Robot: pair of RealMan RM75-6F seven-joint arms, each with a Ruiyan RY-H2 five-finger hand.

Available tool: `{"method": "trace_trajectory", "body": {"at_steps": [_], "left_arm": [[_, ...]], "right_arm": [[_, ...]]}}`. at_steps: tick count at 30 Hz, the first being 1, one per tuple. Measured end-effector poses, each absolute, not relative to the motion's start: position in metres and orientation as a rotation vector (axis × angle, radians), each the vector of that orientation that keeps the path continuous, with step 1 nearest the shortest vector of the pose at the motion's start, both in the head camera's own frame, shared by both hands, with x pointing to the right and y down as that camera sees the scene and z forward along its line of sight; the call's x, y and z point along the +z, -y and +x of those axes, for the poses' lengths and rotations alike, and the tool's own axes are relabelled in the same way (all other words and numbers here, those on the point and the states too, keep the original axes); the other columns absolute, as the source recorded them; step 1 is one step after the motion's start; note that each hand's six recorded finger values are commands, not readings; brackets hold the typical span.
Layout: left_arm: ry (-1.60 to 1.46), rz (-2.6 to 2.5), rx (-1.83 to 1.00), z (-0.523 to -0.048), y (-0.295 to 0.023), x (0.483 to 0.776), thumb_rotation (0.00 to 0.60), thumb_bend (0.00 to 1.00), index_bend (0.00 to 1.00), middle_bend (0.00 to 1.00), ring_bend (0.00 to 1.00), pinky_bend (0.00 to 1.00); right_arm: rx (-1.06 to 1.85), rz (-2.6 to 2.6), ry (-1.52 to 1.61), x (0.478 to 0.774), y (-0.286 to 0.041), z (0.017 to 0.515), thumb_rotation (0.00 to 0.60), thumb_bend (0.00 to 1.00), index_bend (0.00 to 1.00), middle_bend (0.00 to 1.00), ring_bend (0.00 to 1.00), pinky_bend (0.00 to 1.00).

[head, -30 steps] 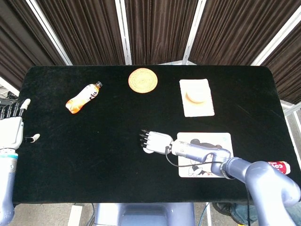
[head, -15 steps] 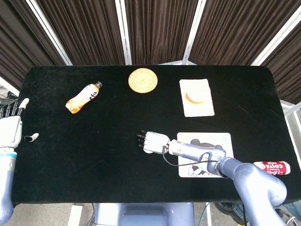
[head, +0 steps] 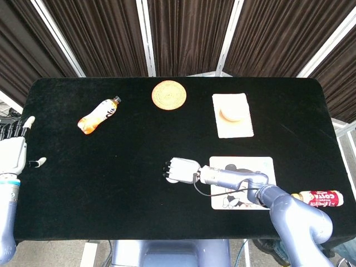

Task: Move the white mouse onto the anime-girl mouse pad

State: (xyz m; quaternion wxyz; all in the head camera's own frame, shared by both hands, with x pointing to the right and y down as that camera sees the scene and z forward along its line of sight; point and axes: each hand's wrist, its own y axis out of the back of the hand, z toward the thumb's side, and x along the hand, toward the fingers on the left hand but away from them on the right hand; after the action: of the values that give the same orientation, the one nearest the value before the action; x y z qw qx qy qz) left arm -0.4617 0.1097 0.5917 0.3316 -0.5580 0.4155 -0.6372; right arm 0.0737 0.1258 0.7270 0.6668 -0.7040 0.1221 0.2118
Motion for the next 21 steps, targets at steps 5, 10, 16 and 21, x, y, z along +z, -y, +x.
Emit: {"method": "trace_trajectory", "body": {"at_steps": [5, 10, 16, 21], "left_arm": [[-1.085, -1.471, -1.661, -0.460, -0.111, 0.592, 0.600, 0.00, 0.00, 0.00, 0.00, 0.00], [-1.088, -1.479, -1.655, -0.460, -0.111, 0.591, 0.600, 0.00, 0.00, 0.00, 0.00, 0.00], [-1.078, -1.500, -1.645, -0.456, -0.113, 0.591, 0.600, 0.00, 0.00, 0.00, 0.00, 0.00], [-1.070, -1.519, -1.626, -0.450, -0.116, 0.589, 0.600, 0.00, 0.00, 0.00, 0.00, 0.00]], "right_arm": [[0.444, -1.567, -0.233, 0.707, -0.111, 0.085, 0.600, 0.68, 0.50, 0.53, 0.35, 0.57], [0.448, -1.541, -0.210, 0.689, -0.099, 0.104, 0.600, 0.68, 0.50, 0.53, 0.35, 0.57], [0.527, -1.502, -0.200, 0.664, -0.086, 0.165, 0.600, 0.68, 0.50, 0.53, 0.35, 0.57], [0.631, -1.493, -0.254, 0.658, -0.101, 0.233, 0.600, 0.68, 0.50, 0.53, 0.34, 0.57]]}}
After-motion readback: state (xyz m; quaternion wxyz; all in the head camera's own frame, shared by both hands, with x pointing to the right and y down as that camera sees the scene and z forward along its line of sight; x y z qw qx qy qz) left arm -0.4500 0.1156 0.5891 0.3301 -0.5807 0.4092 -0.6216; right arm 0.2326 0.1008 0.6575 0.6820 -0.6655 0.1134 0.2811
